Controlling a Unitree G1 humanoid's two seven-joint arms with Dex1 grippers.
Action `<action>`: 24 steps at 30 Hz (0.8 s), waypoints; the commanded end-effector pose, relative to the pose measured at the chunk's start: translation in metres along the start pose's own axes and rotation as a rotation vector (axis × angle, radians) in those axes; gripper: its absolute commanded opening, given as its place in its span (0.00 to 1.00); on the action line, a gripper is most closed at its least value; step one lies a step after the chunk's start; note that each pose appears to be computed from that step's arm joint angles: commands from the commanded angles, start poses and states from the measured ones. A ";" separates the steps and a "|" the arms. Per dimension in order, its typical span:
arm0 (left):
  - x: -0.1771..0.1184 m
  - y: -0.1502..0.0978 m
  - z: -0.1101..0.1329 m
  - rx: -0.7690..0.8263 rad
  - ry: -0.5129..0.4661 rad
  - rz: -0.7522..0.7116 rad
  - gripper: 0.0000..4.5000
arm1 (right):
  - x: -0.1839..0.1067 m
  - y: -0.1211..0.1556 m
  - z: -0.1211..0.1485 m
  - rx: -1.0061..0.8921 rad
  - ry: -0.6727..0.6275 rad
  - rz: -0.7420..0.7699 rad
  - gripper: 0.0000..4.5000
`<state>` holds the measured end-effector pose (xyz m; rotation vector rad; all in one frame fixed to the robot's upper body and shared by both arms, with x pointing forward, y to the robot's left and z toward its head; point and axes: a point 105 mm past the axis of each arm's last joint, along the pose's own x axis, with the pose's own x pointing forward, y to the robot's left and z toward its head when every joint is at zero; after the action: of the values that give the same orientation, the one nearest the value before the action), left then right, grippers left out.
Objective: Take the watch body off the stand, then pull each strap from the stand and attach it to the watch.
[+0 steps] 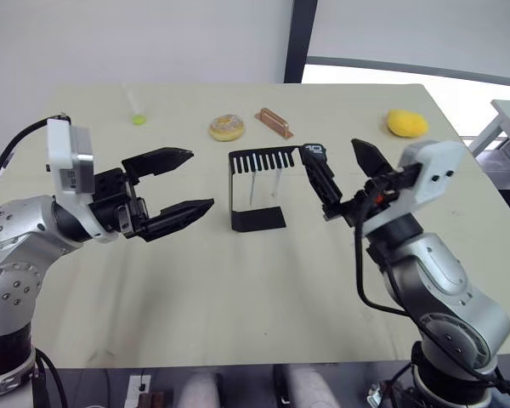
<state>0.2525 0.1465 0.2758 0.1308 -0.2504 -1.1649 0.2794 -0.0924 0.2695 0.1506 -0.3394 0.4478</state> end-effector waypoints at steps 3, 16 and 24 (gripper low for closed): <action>0.003 -0.001 0.003 0.040 0.019 -0.026 0.99 | 0.020 -0.003 -0.009 -0.048 0.071 -0.057 1.00; 0.008 -0.004 0.001 0.053 0.019 -0.028 0.99 | 0.037 -0.008 -0.010 -0.044 0.109 -0.129 1.00; 0.010 -0.006 0.001 0.052 0.017 -0.022 0.99 | 0.042 -0.011 -0.008 -0.026 0.117 -0.136 1.00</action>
<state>0.2565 0.1392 0.2714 0.1658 -0.2337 -1.1712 0.3250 -0.0812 0.2648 0.1178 -0.1740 0.3271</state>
